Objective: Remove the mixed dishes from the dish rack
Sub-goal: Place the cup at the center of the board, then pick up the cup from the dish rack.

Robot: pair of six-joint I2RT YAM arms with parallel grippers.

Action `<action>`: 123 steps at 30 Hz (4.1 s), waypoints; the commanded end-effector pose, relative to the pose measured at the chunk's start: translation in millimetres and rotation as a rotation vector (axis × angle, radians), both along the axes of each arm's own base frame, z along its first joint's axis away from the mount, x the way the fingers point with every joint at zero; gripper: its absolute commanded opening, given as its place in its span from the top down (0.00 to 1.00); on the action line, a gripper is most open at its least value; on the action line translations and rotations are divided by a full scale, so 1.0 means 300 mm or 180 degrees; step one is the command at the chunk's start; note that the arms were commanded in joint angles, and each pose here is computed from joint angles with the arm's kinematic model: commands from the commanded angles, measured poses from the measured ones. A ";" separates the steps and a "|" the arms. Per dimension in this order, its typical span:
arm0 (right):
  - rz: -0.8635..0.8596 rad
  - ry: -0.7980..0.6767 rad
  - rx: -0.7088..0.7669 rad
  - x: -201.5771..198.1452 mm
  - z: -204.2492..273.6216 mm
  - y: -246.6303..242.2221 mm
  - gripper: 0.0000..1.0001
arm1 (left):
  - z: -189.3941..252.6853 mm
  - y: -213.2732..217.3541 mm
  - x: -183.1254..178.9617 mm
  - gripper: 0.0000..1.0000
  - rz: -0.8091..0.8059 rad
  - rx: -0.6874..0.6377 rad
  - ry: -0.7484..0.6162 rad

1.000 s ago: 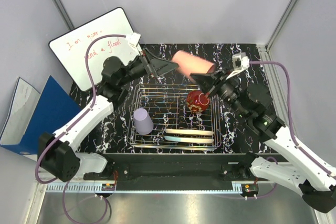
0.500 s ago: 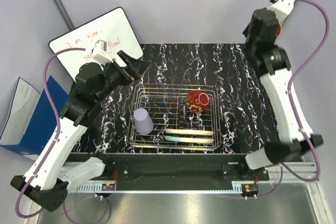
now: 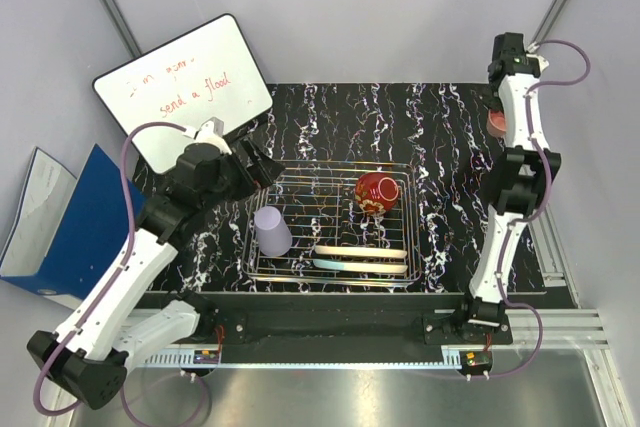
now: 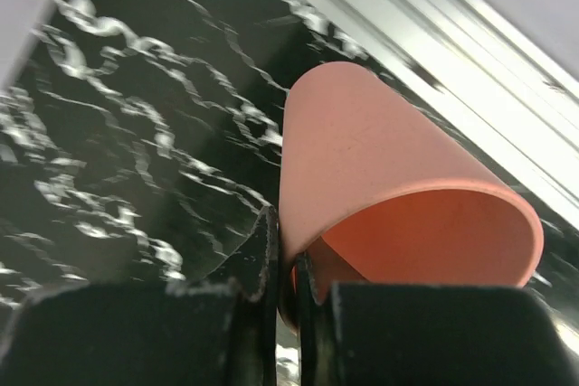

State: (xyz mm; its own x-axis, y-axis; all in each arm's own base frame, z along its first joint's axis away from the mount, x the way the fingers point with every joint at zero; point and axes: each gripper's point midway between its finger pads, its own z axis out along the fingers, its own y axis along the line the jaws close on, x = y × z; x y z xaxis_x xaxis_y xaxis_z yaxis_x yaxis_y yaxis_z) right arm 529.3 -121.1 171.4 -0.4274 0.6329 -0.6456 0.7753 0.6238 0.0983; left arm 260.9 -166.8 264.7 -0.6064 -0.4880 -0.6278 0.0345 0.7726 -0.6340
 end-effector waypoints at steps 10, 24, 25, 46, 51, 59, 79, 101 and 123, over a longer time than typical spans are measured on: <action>-0.0022 -0.0637 0.0571 0.269 -0.050 0.060 1.00 | -0.164 -0.003 0.030 0.01 0.0017 0.0264 0.0367; -0.0269 -0.0226 0.0524 0.148 -0.084 0.031 1.00 | -0.223 -0.050 0.029 0.01 -0.0090 0.0180 0.0674; -0.0332 -0.0204 0.0446 0.136 -0.079 0.012 1.00 | -0.229 -0.053 0.025 0.01 -0.0104 0.0179 0.0698; -0.0172 0.0426 0.0538 0.002 -0.164 0.027 0.70 | -0.233 -0.094 -0.013 0.01 -0.0262 0.0088 0.0770; -0.0165 0.0475 0.0576 0.014 -0.212 0.028 0.73 | -0.239 -0.090 -0.013 0.01 -0.0240 0.0095 0.0777; -0.0213 0.0224 0.0382 0.033 -0.114 -0.004 0.35 | -0.237 -0.086 -0.009 0.01 -0.0200 0.0106 0.0771; 0.1189 -0.1522 0.0207 -0.170 0.803 0.506 0.00 | -0.072 0.038 0.072 0.01 -0.0047 0.0930 0.0027; 0.2873 -0.2133 0.0850 -0.855 0.421 0.993 0.01 | -0.276 0.010 -0.156 0.01 -0.0629 0.1400 0.0387; 0.3060 -0.2087 0.0758 -0.924 0.382 1.023 0.00 | -0.181 -0.022 -0.128 0.92 -0.0663 0.1304 -0.0021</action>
